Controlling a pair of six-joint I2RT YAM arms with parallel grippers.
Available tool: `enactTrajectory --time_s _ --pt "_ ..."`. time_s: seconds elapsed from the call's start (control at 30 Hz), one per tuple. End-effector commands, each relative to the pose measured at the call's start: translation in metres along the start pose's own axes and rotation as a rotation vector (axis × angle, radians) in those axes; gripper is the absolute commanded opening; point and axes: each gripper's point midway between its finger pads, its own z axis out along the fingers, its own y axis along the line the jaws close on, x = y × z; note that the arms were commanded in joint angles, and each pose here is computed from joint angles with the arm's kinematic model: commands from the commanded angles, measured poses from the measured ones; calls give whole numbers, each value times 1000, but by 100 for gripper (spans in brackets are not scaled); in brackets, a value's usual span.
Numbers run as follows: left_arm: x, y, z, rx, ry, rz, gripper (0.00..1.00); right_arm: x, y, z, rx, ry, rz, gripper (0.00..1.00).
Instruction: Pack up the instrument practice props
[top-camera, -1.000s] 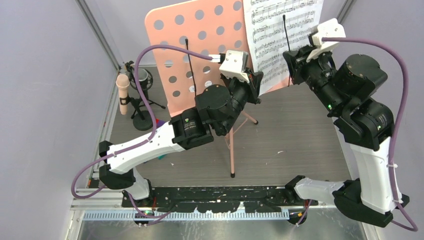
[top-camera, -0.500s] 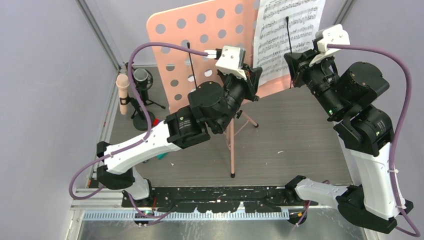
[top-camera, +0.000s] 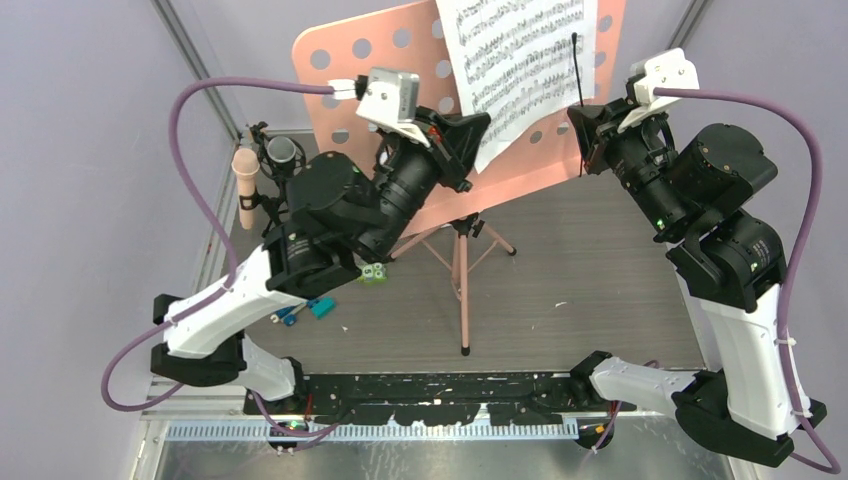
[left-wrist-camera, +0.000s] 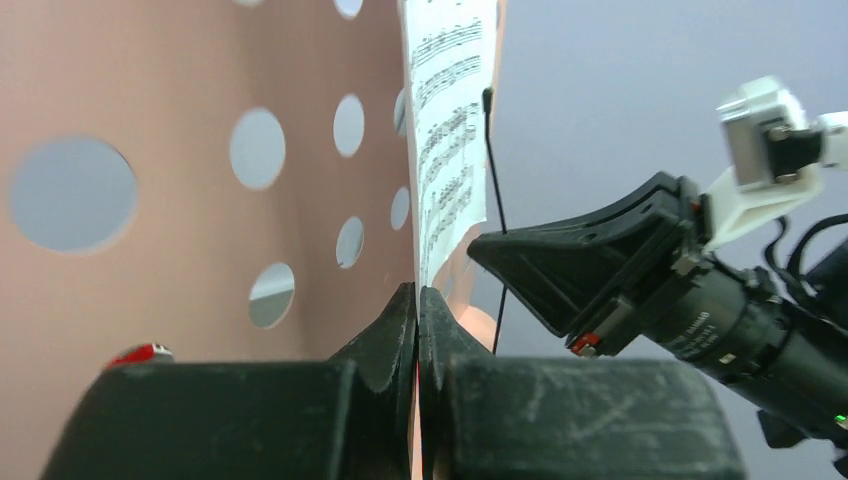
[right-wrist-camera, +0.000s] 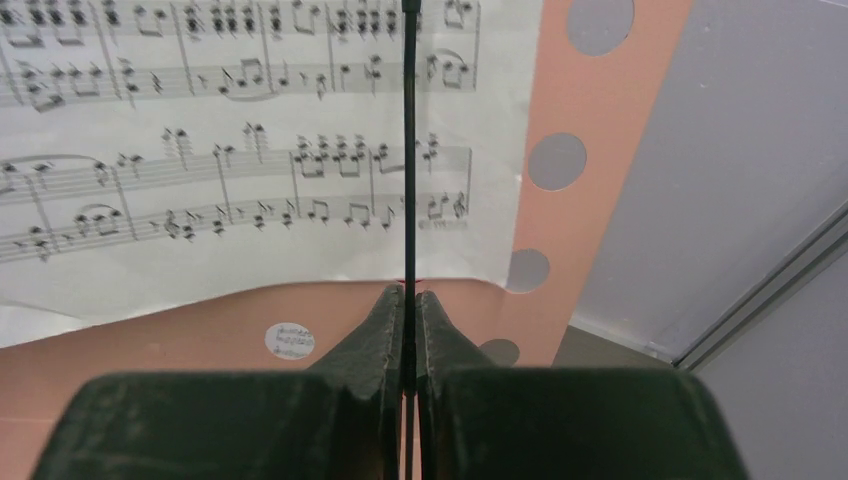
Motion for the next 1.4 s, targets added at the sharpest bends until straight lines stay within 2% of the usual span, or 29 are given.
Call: enactTrajectory --time_s 0.0,0.27,0.47,0.73,0.9,1.13,1.37 --pt "-58 -7 -23 113 -84 11 0 -15 1 1 -4 -61 21 10" --pt "-113 -9 -57 237 -156 21 0 -12 4 2 -19 -56 24 27" --pt "-144 3 -84 262 -197 13 0 -11 5 0 -25 -59 26 47" --pt "-180 28 -121 266 -241 9 0 -11 5 -5 -31 -65 28 61" --pt "-200 54 -147 223 -281 -15 0 -11 6 -9 -39 -71 36 67" --pt "-226 109 -187 91 -405 -27 0 -12 6 -18 -46 -85 51 71" --pt "-219 154 -202 -89 -432 14 0 -12 8 -30 -67 -87 71 72"
